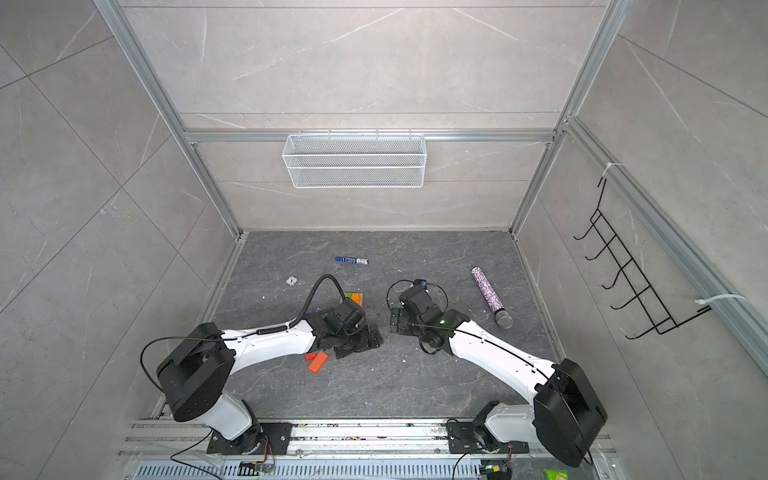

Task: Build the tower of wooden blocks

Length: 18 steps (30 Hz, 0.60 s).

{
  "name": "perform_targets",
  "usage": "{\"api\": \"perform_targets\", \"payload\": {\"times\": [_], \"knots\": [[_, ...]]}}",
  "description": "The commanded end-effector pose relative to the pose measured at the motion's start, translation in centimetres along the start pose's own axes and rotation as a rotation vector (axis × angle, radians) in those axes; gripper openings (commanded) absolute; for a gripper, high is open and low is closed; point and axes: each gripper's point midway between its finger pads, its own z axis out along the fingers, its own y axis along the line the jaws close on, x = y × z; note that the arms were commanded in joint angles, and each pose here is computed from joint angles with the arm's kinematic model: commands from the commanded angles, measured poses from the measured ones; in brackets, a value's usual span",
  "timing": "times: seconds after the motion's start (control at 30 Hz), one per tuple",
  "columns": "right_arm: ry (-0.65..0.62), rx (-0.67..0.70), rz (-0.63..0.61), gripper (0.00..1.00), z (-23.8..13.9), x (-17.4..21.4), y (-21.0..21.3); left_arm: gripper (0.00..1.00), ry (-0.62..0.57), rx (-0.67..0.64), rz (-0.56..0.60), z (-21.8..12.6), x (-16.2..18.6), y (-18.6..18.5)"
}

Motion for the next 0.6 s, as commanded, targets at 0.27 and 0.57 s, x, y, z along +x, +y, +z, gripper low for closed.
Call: {"api": "perform_targets", "payload": {"times": [0.27,0.57], "knots": [[0.008,0.015,0.012,0.88,-0.2,0.6,-0.8,1.0,-0.035,-0.14,0.01,0.3,-1.1,2.5],[0.013,0.007,0.017,0.88,-0.2,0.6,-0.7,1.0,-0.039,-0.158,-0.037,0.0,-1.9,4.9]]}}
